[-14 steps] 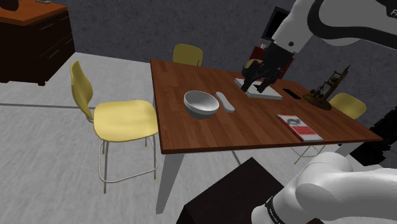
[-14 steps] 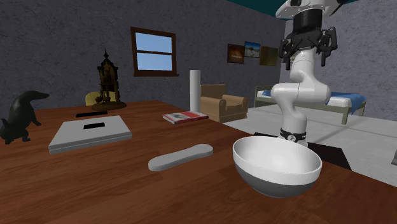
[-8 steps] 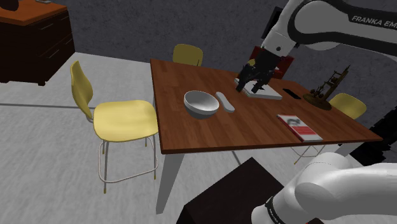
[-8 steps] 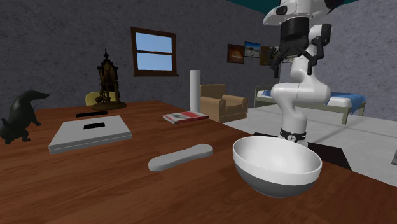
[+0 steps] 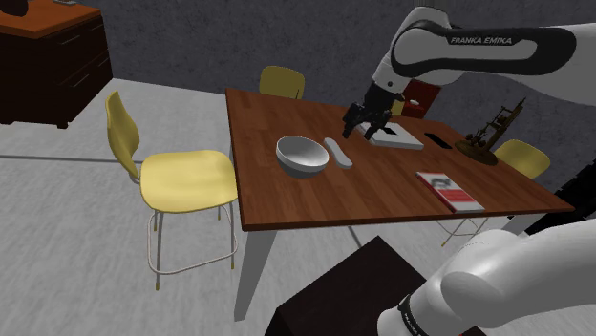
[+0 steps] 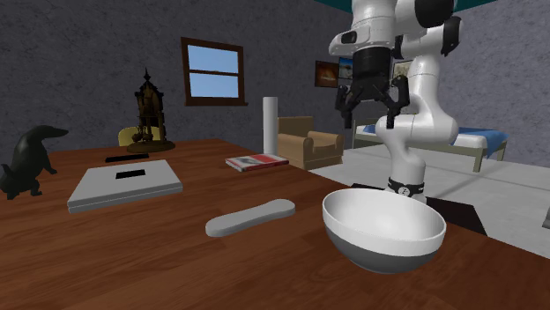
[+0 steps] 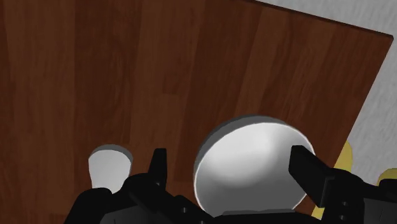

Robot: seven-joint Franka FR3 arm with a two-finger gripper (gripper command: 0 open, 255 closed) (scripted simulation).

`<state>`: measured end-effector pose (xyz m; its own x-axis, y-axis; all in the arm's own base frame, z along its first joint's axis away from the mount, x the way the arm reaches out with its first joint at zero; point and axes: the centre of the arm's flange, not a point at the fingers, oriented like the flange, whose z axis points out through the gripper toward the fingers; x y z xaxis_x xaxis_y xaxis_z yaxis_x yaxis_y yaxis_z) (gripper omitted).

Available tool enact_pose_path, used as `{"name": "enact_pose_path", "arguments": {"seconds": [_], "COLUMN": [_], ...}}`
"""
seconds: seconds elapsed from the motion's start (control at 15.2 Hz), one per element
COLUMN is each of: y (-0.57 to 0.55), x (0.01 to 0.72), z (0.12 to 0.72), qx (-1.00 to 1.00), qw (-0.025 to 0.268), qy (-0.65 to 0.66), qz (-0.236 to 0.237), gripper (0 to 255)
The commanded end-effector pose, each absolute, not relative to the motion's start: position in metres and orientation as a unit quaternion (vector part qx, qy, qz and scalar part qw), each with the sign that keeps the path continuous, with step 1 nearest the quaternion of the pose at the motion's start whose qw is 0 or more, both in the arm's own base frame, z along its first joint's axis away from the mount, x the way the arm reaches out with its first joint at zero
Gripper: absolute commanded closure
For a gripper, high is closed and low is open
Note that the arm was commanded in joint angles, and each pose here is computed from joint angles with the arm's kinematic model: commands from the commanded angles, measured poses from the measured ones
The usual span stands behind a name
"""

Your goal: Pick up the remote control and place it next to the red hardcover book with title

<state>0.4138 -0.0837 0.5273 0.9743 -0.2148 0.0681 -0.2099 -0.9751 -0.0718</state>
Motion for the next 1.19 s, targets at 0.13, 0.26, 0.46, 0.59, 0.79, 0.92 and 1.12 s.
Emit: {"name": "enact_pose_path", "arguments": {"seconds": [0.13, 0.26, 0.46, 0.59, 0.79, 0.92, 1.12], "y": [-0.119, -0.135, -0.160, -0.177, -0.202, -0.219, -0.245], "x": [0.448, 0.464, 0.489, 0.505, 0.528, 0.543, 0.566], "z": [0.500, 0.487, 0.467, 0.453, 0.433, 0.420, 0.399], "qx": [-0.992, -0.992, -0.991, -0.991, -0.990, -0.990, -0.989], "qw": [0.028, 0.026, 0.023, 0.021, 0.018, 0.016, 0.013], "qy": [0.116, 0.120, 0.127, 0.131, 0.138, 0.143, 0.149], "qz": [-0.031, -0.027, -0.022, -0.018, -0.013, -0.009, -0.004], "gripper": [0, 0, 0, 0, 0, 0, 0]}}
